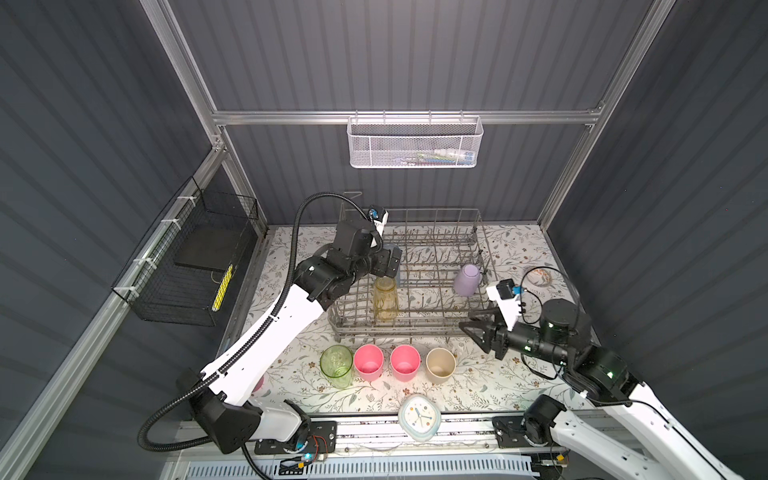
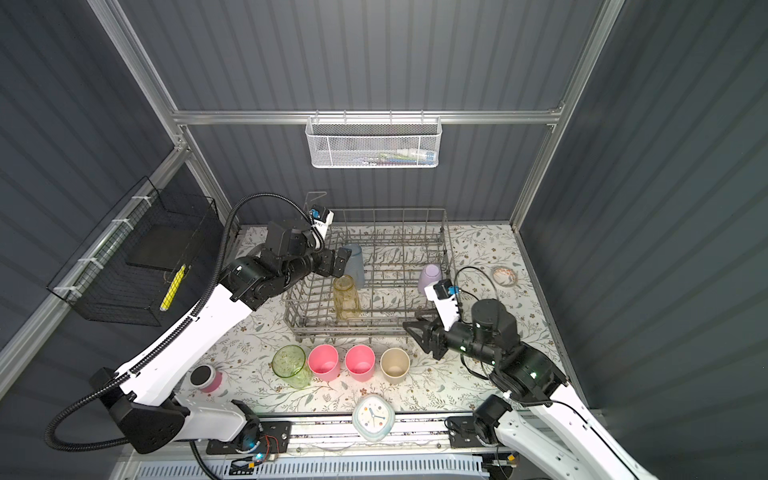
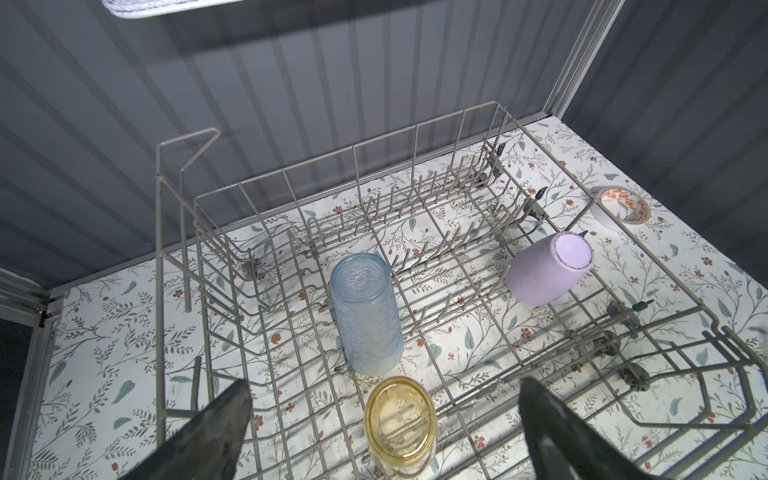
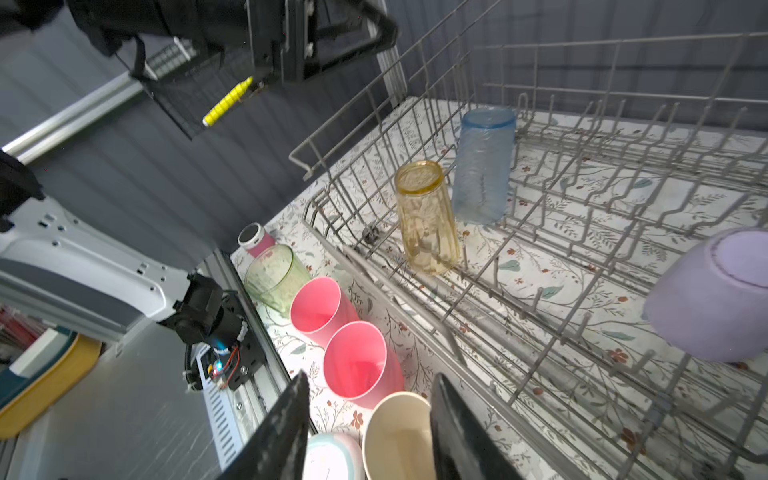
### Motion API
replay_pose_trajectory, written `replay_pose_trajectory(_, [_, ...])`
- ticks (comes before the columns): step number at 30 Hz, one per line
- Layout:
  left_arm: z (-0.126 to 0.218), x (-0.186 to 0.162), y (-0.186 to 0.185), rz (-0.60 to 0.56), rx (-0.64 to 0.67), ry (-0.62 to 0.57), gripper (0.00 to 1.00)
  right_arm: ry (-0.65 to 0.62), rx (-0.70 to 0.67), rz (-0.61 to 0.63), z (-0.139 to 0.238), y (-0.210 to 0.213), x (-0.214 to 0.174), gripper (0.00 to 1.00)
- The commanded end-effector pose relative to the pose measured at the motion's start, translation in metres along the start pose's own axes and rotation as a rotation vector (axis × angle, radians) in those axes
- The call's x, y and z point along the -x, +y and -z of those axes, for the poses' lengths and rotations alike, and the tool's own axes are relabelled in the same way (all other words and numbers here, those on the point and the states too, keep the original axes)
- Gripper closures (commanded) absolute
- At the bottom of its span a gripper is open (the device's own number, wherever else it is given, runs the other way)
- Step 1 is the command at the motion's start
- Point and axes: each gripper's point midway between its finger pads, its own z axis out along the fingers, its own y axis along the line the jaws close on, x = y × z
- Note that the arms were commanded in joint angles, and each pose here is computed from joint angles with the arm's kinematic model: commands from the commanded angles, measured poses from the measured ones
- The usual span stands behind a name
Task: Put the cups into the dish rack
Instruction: 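Raise the left gripper while the right gripper moves toward the pink cups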
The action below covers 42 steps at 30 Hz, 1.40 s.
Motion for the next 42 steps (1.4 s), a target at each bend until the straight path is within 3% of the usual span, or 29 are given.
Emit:
replay_pose_trajectory(1, [0.007, 0.009, 0.003, 0.034, 0.017, -0.052, 0.00, 0.064, -0.081, 0.116, -0.020, -0.002, -0.006, 0.52])
replay_pose_trajectory(12, [0.013, 0.000, 0.026, 0.101, 0.114, -0.046, 0.00, 0.220, 0.106, 0.361, -0.112, 0.070, -0.024, 0.52])
replay_pose_trajectory(19, [0.020, -0.005, 0.042, 0.133, 0.153, -0.060, 0.00, 0.320, 0.151, 0.416, -0.138, 0.087, -0.044, 0.52])
replay_pose_trajectory(26, [0.026, -0.004, 0.048, 0.148, 0.149, -0.071, 0.00, 0.483, 0.045, 0.400, -0.116, 0.058, -0.084, 0.52])
replay_pose_trajectory(34, [0.018, -0.018, 0.048, 0.148, 0.136, -0.039, 0.00, 0.610, -0.073, 0.286, -0.083, 0.032, -0.121, 0.52])
replay_pose_trajectory(42, [0.015, -0.018, 0.048, 0.148, 0.119, -0.037, 0.00, 0.730, -0.145, 0.237, -0.076, 0.025, -0.161, 0.52])
